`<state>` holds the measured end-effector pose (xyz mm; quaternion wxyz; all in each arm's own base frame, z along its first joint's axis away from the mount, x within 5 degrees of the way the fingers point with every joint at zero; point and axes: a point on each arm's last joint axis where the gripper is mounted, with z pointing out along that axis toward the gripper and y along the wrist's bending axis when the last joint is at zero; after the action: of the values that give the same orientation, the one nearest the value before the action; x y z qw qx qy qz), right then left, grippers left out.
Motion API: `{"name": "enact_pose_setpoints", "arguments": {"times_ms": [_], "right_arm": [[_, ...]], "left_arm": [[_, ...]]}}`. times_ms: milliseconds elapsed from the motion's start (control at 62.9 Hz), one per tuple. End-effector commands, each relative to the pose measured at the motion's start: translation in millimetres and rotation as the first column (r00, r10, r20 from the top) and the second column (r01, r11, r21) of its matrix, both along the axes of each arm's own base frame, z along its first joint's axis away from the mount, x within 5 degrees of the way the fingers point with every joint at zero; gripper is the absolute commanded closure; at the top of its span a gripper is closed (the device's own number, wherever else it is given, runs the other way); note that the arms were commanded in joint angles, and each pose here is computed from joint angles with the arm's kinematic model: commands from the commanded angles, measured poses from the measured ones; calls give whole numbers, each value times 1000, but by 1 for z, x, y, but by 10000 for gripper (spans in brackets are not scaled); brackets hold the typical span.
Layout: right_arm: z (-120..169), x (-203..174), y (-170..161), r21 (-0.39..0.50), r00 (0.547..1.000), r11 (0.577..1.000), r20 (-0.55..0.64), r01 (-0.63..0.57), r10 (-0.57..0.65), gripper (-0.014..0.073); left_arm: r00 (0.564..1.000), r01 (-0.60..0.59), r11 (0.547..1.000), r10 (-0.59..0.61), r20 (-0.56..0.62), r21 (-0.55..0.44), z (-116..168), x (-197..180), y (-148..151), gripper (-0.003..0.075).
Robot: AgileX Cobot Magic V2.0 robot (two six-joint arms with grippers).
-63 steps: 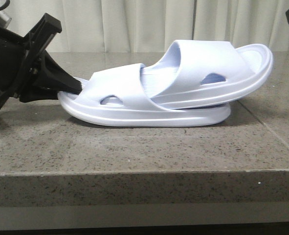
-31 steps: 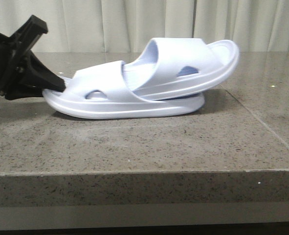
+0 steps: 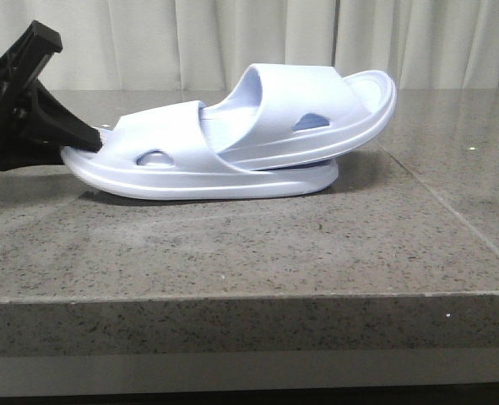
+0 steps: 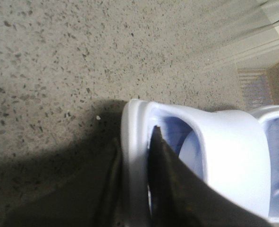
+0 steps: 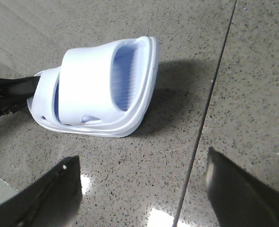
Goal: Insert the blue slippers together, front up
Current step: 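Open both grippers and withdraw them from the nested slippers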
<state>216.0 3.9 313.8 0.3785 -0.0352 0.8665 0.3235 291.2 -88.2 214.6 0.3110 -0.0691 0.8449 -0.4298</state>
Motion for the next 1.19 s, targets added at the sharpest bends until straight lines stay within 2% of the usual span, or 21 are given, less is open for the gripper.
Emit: {"name": "enact_pose_setpoints", "arguments": {"times_ms": [0, 80, 159, 239, 366, 446, 541, 589, 716, 780, 859, 1018, 1177], "right_arm": [[15, -3, 2, 30, 998, 1000, 62, -3, 2, 33], [15, -3, 2, 30, 998, 1000, 61, -7, 5, 33], [15, -3, 3, 30, 998, 999, 61, -11, 9, 33], [15, -4, 4, 29, 998, 999, 60, -16, 14, 33], [21, -14, 11, -4, 995, 998, 72, -66, 66, 33], [27, -25, 17, -57, 993, 996, 84, -73, 78, 33], [37, -41, 22, -165, 995, 986, 80, -38, 52, 33], [42, -49, 23, -210, 997, 978, 74, -3, 19, 34], [54, -72, 20, -342, 995, 936, 83, 81, -55, 35], [57, -83, 18, -375, 991, 918, 95, 126, -98, 35], [59, -95, 13, -421, 983, 889, 110, 178, -145, 35], [65, -117, 13, -432, 976, 878, 157, 205, -150, 35], [62, -138, 13, -420, 966, 878, 212, 229, -151, 35]], "left_arm": [[997, 32, 998, -28, 71, -56, 21, -2, -3, 389], [995, 43, 999, -40, 89, -26, 24, -4, -2, 322], [995, 18, 999, -21, 102, 30, 32, -9, 2, 321], [994, -10, 991, -4, 110, 130, 39, -13, 10, 321], [990, -31, 956, -10, 140, 291, 64, -25, 27, 321], [990, -46, 911, -14, 142, 409, 81, -35, 39, 321], [990, -63, 835, -15, 137, 547, 107, -51, 51, 321], [992, -81, 782, 2, 127, 618, 119, -62, 58, 321], [987, -155, 664, 73, 143, 732, 141, -94, 76, 321], [983, -185, 623, 104, 154, 760, 147, -109, 82, 321], [967, -253, 598, 136, 215, 761, 158, -130, 86, 321], [933, -345, 598, 135, 333, 724, 168, -163, 88, 321], [916, -379, 599, 136, 377, 705, 162, -189, 89, 321]]}}
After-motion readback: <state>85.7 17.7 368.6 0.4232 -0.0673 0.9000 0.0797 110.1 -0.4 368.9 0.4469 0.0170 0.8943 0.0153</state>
